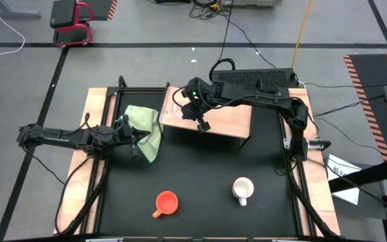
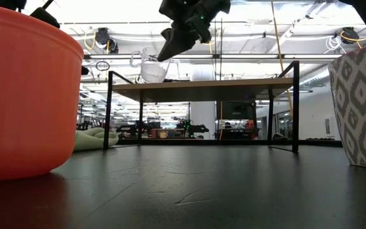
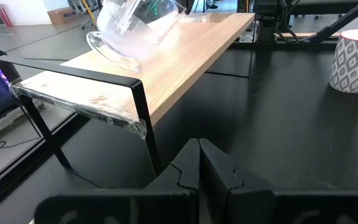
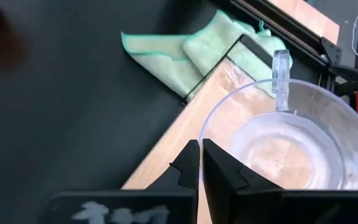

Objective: Stack small to large cups/mugs on shelf
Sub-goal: Put the transparent mug on the shelf

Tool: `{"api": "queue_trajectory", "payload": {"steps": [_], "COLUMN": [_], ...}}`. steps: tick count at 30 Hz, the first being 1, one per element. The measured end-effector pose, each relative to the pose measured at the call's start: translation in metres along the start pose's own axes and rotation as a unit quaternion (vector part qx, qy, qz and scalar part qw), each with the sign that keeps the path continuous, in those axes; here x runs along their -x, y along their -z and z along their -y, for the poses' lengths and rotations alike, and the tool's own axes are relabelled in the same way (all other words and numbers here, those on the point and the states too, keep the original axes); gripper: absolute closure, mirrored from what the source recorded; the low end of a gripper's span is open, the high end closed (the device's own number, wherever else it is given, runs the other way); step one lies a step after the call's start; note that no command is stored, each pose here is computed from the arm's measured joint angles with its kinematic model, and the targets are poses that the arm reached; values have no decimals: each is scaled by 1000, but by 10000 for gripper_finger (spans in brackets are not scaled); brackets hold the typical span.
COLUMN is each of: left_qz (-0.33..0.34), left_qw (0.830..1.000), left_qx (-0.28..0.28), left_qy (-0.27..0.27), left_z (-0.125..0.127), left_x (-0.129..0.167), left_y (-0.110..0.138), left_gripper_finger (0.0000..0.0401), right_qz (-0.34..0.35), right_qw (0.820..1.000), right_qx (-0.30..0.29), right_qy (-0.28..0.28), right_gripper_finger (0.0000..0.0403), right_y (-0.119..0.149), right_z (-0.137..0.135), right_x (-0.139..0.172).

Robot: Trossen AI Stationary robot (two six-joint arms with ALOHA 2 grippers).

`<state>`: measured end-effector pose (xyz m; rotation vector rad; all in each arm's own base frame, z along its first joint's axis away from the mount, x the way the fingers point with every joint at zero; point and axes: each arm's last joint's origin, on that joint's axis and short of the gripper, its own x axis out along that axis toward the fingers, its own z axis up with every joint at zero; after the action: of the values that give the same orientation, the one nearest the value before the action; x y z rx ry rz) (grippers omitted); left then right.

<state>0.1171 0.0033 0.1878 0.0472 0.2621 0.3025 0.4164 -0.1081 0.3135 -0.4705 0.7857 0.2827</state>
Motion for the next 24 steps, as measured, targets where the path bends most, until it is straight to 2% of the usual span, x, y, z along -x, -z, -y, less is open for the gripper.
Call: {"api": "queue_trajectory", "payload": {"steps": [8, 12, 16, 24], "left_qz": [0, 1, 5, 6], "left_qw": [1000, 1000, 1000, 1000], "left_qx": [1, 2, 7, 11], "left_qy": [0, 0, 0, -1], "left_z": [0, 0, 0, 0], "left_x": [0, 0, 0, 0], "left_y": [0, 0, -1, -1], "left_gripper_finger": [392, 386, 397, 387], "right_qz": [-20, -20, -16, -25], "right_qw": [1000, 1000, 999, 999], "right_qx": [15, 20, 29, 27], "right_qy": [-1, -2, 1, -13], "right_gripper_finger": [402, 403, 403, 403], "right_y": [1, -4, -10, -8], "right_z": [-3, -5, -6, -6], "right_x": [15, 33, 48, 52]}}
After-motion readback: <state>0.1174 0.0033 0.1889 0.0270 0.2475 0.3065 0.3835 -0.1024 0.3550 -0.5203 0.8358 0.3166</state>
